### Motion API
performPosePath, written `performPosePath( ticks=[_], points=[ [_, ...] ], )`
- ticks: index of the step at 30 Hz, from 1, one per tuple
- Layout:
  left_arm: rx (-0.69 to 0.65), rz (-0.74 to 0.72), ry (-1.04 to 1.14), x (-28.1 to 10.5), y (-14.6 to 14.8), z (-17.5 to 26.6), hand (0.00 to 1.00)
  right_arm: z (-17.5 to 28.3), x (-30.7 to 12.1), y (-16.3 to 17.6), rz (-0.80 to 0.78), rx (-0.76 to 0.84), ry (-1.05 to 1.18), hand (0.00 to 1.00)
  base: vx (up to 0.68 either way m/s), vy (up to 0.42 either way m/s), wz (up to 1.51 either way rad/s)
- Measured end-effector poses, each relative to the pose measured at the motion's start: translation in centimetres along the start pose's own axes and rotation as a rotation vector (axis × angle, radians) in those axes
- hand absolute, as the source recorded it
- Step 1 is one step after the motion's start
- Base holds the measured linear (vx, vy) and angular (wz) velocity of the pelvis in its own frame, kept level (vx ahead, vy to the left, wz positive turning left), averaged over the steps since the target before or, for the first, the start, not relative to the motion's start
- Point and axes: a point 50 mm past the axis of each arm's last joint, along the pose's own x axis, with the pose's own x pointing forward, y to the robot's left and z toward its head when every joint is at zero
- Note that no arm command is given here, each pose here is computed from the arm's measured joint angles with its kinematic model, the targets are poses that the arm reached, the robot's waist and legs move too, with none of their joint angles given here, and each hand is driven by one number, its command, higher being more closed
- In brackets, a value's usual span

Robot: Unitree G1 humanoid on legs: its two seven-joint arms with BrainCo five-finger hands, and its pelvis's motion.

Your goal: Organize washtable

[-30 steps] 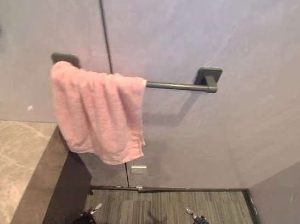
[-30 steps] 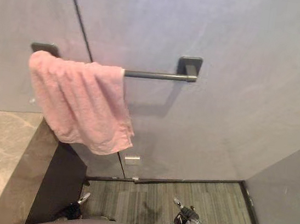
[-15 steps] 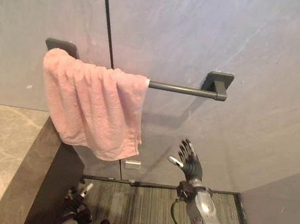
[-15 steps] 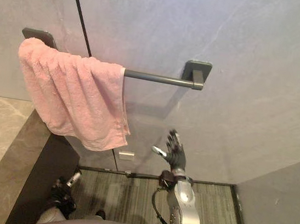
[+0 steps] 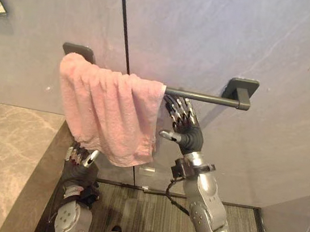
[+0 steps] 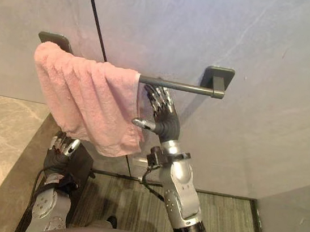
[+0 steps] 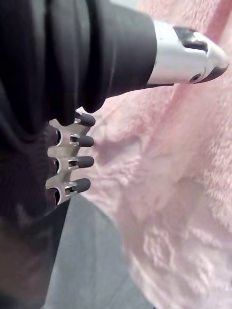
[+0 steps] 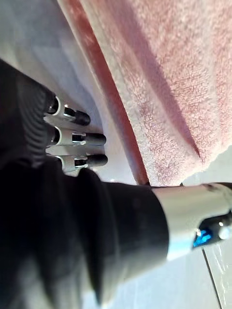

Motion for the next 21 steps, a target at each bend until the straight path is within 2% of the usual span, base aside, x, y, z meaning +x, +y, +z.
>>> performPosePath(
  ticks=[9,16,17,21],
  points=[
    [-0.014,-0.007,-0.119,0.3,-0.2,2.5,0.0,-3.2,2.6,-0.1,0.047,-0.057,0.139,0.0,0.0,0.001,0.09],
    [-0.003,0.066,-0.283,1.1,0.8,5.7,0.0,-5.7,3.5,-0.7,0.055,-0.101,0.283,0.0,-0.01,0.008,0.1],
    [-0.001,0.075,-0.302,1.0,0.9,6.2,0.0,-5.9,3.5,-0.8,0.059,-0.107,0.301,1.0,-0.02,0.008,0.04],
    [0.022,0.092,-0.357,0.8,1.2,7.3,0.0,-5.9,3.5,-1.0,0.058,-0.115,0.308,1.0,0.0,0.0,0.0]
  ],
)
